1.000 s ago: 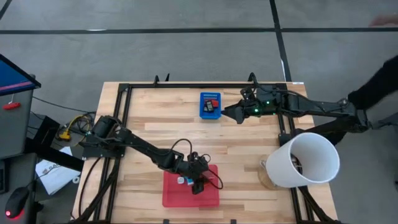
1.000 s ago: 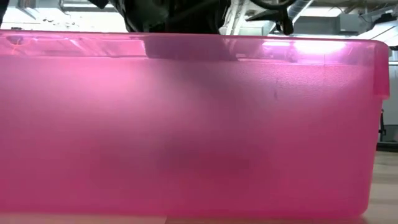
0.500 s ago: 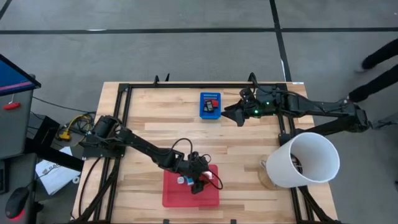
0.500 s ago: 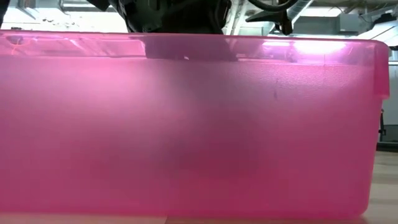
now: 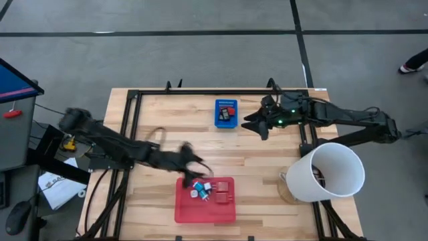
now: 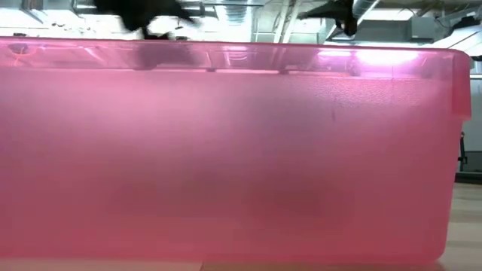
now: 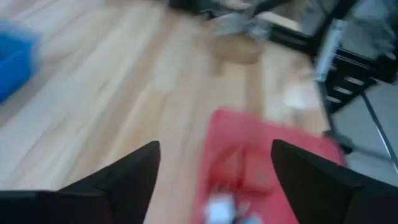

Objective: Pick & Place Office items
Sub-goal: Return to Home Position

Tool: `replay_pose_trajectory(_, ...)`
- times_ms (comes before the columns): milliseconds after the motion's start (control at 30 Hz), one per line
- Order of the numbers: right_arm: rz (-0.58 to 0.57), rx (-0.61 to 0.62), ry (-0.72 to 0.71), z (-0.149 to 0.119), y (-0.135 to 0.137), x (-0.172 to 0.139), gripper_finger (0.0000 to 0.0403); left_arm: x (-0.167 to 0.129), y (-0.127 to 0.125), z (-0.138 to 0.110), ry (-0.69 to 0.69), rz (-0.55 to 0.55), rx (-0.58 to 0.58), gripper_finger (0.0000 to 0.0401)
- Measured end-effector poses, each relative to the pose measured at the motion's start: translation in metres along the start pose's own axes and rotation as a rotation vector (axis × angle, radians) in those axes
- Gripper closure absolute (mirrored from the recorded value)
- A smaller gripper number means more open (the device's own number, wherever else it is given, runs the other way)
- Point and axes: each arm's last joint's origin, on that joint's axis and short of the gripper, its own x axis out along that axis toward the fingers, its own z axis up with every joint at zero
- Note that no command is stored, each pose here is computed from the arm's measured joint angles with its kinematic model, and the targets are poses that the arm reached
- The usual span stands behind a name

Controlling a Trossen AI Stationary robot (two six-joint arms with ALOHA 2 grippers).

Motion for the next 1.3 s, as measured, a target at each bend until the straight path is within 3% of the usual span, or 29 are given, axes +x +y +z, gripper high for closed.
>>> replay_pose_trajectory(100, 0.020, -0.018, -0.031, 0.003, 0.002, -0.014, 0.0180, -0.033, 0.026, -0.037, -0.067, -0.012, -0.113, 0.0126)
replay_pose_trajectory(167, 0.025, -0.026, -0.075, 0.005, 0.004, -0.027, 0.0180, -0.041, 0.039, -0.047, -0.165, -0.057, -0.158, 0.0144)
replay_pose_trajectory(267, 0.005, -0.037, -0.149, 0.009, 0.005, -0.047, 0.0180, -0.036, 0.059, -0.038, -0.274, -0.036, -0.110, 0.0167)
replay_pose_trajectory(400, -0.029, -0.025, -0.213, 0.010, 0.004, -0.066, 0.0180, -0.032, 0.098, -0.027, -0.263, -0.041, -0.053, 0.0188)
replay_pose_trajectory(533, -0.061, -0.007, -0.224, 0.008, 0.002, -0.073, 0.0180, -0.053, 0.121, -0.047, -0.296, -0.057, -0.078, 0.0199)
replay_pose_trajectory(667, -0.073, 0.008, -0.212, 0.007, 0.001, -0.071, 0.0180, -0.075, 0.119, -0.066, -0.458, -0.043, -0.109, 0.0207)
replay_pose_trajectory(767, -0.084, 0.012, -0.201, 0.007, 0.001, -0.065, 0.0180, -0.084, 0.113, -0.077, -0.484, -0.031, -0.100, 0.0216)
replay_pose_trajectory(1033, -0.101, 0.050, -0.160, 0.005, -0.001, -0.051, 0.0180, -0.103, 0.113, -0.087, -0.434, -0.016, -0.061, 0.0226)
replay_pose_trajectory(1300, -0.111, 0.052, -0.187, 0.007, -0.003, -0.059, 0.0180, -0.127, 0.123, -0.098, -0.432, 0.014, -0.062, 0.0228)
